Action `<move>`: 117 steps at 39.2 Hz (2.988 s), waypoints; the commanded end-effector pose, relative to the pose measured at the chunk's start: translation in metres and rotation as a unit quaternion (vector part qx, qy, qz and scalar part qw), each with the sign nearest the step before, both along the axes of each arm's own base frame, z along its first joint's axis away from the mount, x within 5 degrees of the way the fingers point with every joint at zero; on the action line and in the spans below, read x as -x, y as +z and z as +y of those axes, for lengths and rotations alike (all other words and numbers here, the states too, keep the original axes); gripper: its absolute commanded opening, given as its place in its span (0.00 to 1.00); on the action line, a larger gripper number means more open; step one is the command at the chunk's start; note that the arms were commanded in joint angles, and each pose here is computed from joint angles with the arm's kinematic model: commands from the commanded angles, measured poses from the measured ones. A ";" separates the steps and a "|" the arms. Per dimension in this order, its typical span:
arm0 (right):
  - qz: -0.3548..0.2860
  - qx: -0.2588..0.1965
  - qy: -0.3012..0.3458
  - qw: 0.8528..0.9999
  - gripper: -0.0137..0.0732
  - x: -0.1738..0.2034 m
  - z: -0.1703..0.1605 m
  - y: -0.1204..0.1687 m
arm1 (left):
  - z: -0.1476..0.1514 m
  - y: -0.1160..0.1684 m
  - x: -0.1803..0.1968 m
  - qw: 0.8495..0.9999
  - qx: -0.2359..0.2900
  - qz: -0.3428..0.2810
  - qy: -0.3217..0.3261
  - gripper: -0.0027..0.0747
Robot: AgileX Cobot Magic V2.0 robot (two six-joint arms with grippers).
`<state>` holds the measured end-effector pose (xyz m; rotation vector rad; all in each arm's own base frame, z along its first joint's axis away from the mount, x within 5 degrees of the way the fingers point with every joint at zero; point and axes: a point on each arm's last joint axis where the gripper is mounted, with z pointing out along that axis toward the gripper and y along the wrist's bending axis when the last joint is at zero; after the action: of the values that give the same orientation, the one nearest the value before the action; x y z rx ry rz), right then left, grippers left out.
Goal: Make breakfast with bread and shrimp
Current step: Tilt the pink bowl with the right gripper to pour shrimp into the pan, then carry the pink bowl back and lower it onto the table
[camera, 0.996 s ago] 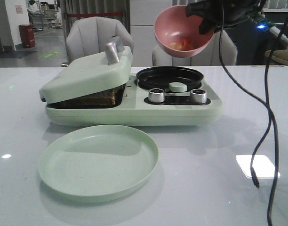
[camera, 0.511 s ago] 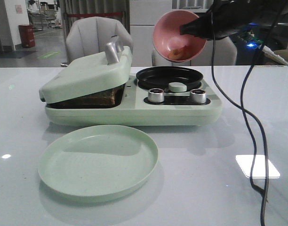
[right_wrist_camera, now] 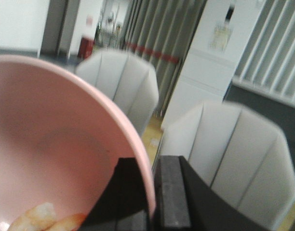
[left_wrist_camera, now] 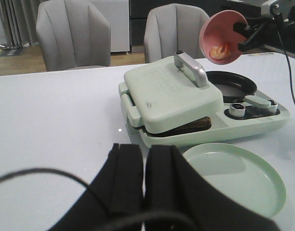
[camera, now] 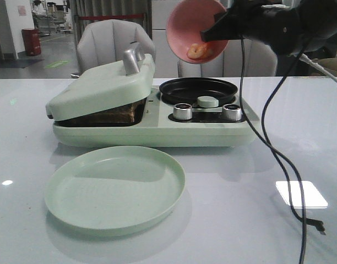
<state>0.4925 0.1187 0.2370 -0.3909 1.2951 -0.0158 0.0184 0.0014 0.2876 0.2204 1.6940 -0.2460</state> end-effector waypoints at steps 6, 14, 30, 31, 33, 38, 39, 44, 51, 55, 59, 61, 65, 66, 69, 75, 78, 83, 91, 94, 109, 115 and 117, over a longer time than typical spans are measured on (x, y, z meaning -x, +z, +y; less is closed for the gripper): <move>-0.200 0.059 0.012 0.978 0.30 0.016 0.004 0.023 | 0.000 0.014 0.003 0.999 0.022 -0.044 -0.008 0.18; -0.213 0.112 -0.032 0.970 0.30 0.014 0.000 0.010 | 0.000 0.014 0.003 0.999 0.022 -0.044 -0.008 0.18; -0.240 0.168 -0.061 0.954 0.30 0.031 -0.009 -0.003 | 0.000 0.014 0.003 0.999 0.022 -0.044 -0.008 0.18; -0.241 0.168 -0.060 0.954 0.30 0.031 -0.009 -0.002 | 0.000 0.014 0.003 0.999 0.022 -0.044 -0.008 0.18; -0.244 0.167 -0.061 0.953 0.30 0.031 -0.009 0.000 | 0.000 0.014 0.003 0.999 0.022 -0.044 -0.008 0.18; -0.258 0.160 -0.068 0.950 0.30 0.033 -0.010 0.015 | 0.000 0.014 0.003 0.999 0.022 -0.044 -0.008 0.18; -0.260 0.156 -0.073 0.950 0.30 0.034 -0.011 0.019 | 0.000 0.014 0.003 0.999 0.022 -0.044 -0.008 0.18; -0.260 0.112 -0.104 0.954 0.30 0.036 -0.020 0.036 | 0.000 0.014 0.003 0.999 0.022 -0.044 -0.008 0.18; -0.167 -0.097 -0.137 0.972 0.30 0.037 -0.043 0.058 | 0.000 0.014 0.003 0.999 0.022 -0.044 -0.008 0.18; -0.049 -0.203 -0.142 0.968 0.30 0.037 -0.055 0.065 | 0.000 0.014 0.003 0.999 0.022 -0.044 -0.008 0.18; 0.036 -0.244 -0.132 0.960 0.30 0.040 -0.064 0.073 | 0.000 0.014 0.003 0.999 0.022 -0.044 -0.008 0.18; 0.075 -0.253 -0.125 0.956 0.30 0.042 -0.067 0.075 | 0.000 0.014 0.003 0.999 0.022 -0.044 -0.008 0.18; 0.156 -0.247 -0.116 0.949 0.30 0.048 -0.073 0.079 | 0.000 0.014 0.003 0.999 0.022 -0.044 -0.008 0.18; 0.169 -0.247 -0.116 0.947 0.30 0.051 -0.076 0.081 | 0.000 0.014 0.003 0.999 0.022 -0.044 -0.008 0.18; 0.227 -0.245 -0.110 0.936 0.30 0.059 -0.081 0.084 | 0.000 0.014 0.003 0.999 0.022 -0.044 -0.008 0.18; 0.316 -0.249 -0.107 0.909 0.30 0.074 -0.097 0.087 | 0.000 0.014 0.003 0.999 0.022 -0.044 -0.008 0.18; 0.349 -0.246 -0.107 0.898 0.30 0.080 -0.105 0.088 | 0.000 0.014 0.003 0.999 0.022 -0.044 -0.008 0.18; 0.415 -0.242 -0.110 0.870 0.30 0.092 -0.120 0.084 | 0.000 0.014 0.003 0.999 0.022 -0.044 -0.008 0.18; 0.513 -0.226 -0.111 0.821 0.30 0.103 -0.136 0.064 | 0.000 0.014 0.003 0.999 0.022 -0.044 -0.008 0.18; 0.529 -0.212 -0.116 0.813 0.30 0.103 -0.140 0.058 | 0.000 0.014 0.003 0.999 0.022 -0.044 -0.008 0.18; 0.606 -0.144 -0.136 0.770 0.30 0.096 -0.147 0.012 | 0.000 0.014 0.004 0.999 0.023 -0.046 -0.008 0.18; 0.621 -0.135 -0.141 0.759 0.36 0.092 -0.149 -0.005 | 0.000 0.014 0.004 0.999 0.023 -0.046 -0.008 0.18; 0.625 -0.131 -0.143 0.756 0.40 0.091 -0.150 -0.009 | 0.000 0.014 0.004 0.999 0.023 -0.046 -0.008 0.18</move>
<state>0.3986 -0.0265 0.2040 0.1438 2.7359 0.2372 0.0184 0.0014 0.2876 0.2204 1.6940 -0.2460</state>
